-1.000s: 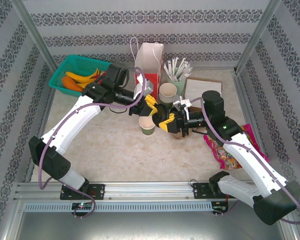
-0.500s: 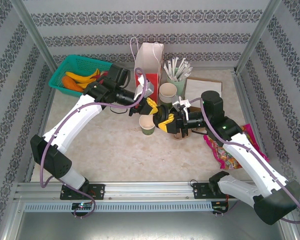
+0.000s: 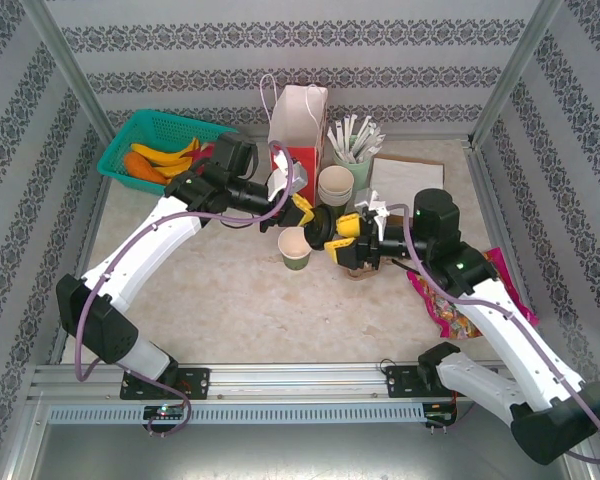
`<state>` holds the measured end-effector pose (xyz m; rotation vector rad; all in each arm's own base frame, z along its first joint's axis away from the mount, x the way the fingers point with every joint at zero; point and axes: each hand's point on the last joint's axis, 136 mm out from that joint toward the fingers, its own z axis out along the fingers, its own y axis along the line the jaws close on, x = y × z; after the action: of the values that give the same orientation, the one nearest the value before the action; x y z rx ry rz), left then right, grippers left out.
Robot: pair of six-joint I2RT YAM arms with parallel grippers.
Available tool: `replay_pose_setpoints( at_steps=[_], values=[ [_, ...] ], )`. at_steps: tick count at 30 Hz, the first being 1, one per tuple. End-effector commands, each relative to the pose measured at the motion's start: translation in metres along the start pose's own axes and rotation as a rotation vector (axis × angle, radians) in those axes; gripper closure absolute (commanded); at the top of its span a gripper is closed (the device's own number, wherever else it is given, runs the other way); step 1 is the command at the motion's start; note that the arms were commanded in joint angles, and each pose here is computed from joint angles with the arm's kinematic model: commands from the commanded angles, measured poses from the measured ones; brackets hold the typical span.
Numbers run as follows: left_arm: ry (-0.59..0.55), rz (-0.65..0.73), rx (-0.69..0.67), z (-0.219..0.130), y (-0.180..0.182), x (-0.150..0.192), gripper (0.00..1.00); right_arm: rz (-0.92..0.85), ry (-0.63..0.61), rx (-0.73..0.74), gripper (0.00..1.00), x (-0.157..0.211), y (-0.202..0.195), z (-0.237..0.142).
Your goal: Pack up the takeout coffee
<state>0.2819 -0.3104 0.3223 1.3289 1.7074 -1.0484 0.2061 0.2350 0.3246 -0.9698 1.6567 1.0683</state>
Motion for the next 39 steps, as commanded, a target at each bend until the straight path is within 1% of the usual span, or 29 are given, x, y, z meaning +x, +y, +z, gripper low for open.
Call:
replay_pose_setpoints(
  at_steps=[1,3,4,7,9,13,15,17,19,21,23,25,26,27,28,30,32,35,39],
  values=[
    [-0.032,-0.023,-0.121,-0.008,0.019,-0.008,1.0,-0.007,-0.018,0.283,0.26,0.003,-0.046,-0.01],
    [-0.018,-0.07,-0.186,-0.008,0.03,-0.002,1.0,0.023,-0.044,0.423,0.05,0.001,-0.067,-0.02],
    [-0.013,-0.094,-0.217,-0.009,0.035,0.0,1.0,0.048,-0.061,0.483,0.02,-0.001,-0.075,-0.026],
    [-0.001,-0.176,-0.294,-0.013,0.045,0.009,1.0,0.17,-0.131,0.675,0.02,-0.006,-0.099,-0.049],
    [0.005,-0.25,-0.337,-0.016,0.049,0.016,1.0,0.266,-0.164,0.826,0.02,-0.001,-0.116,-0.07],
    [0.023,-0.395,-0.426,-0.022,0.056,0.038,1.0,0.347,-0.135,0.981,0.02,0.017,-0.135,-0.097],
    [0.047,-0.487,-0.487,-0.025,0.062,0.055,1.0,0.401,-0.121,0.961,0.02,0.026,-0.137,-0.098],
    [0.096,-0.581,-0.56,-0.031,0.067,0.074,1.0,0.47,-0.128,0.933,0.02,0.034,-0.138,-0.093],
    [0.147,-0.68,-0.64,-0.038,0.072,0.093,1.0,0.527,-0.122,0.875,0.02,0.041,-0.139,-0.081],
    [0.176,-0.767,-0.676,-0.04,0.071,0.108,1.0,0.617,-0.129,0.807,0.02,0.05,-0.14,-0.065],
    [0.182,-0.838,-0.68,-0.037,0.07,0.119,1.0,0.694,-0.12,0.793,0.02,0.06,-0.143,-0.055],
    [0.192,-0.907,-0.689,-0.033,0.071,0.13,1.0,0.807,-0.143,0.862,0.02,0.072,-0.153,-0.056],
    [0.198,-0.936,-0.678,-0.029,0.07,0.134,1.0,0.863,-0.165,0.859,0.02,0.076,-0.155,-0.053],
    [0.203,-0.96,-0.674,-0.027,0.07,0.137,1.0,0.866,-0.166,0.812,0.02,0.076,-0.155,-0.044],
    [0.209,-0.984,-0.676,-0.025,0.07,0.141,1.0,0.878,-0.152,0.81,0.02,0.08,-0.156,-0.04],
    [0.24,-1.037,-0.698,-0.024,0.072,0.149,1.0,0.88,-0.1,0.852,0.02,0.089,-0.158,-0.034],
    [0.26,-1.065,-0.679,-0.02,0.07,0.152,1.0,0.864,-0.073,0.87,0.02,0.091,-0.158,-0.028],
    [0.262,-1.107,-0.656,-0.013,0.07,0.154,1.0,0.91,-0.076,0.817,0.02,0.093,-0.156,-0.011],
    [0.287,-1.152,-0.675,-0.008,0.074,0.165,1.0,0.943,-0.044,0.761,0.02,0.097,-0.153,0.011]
  ],
)
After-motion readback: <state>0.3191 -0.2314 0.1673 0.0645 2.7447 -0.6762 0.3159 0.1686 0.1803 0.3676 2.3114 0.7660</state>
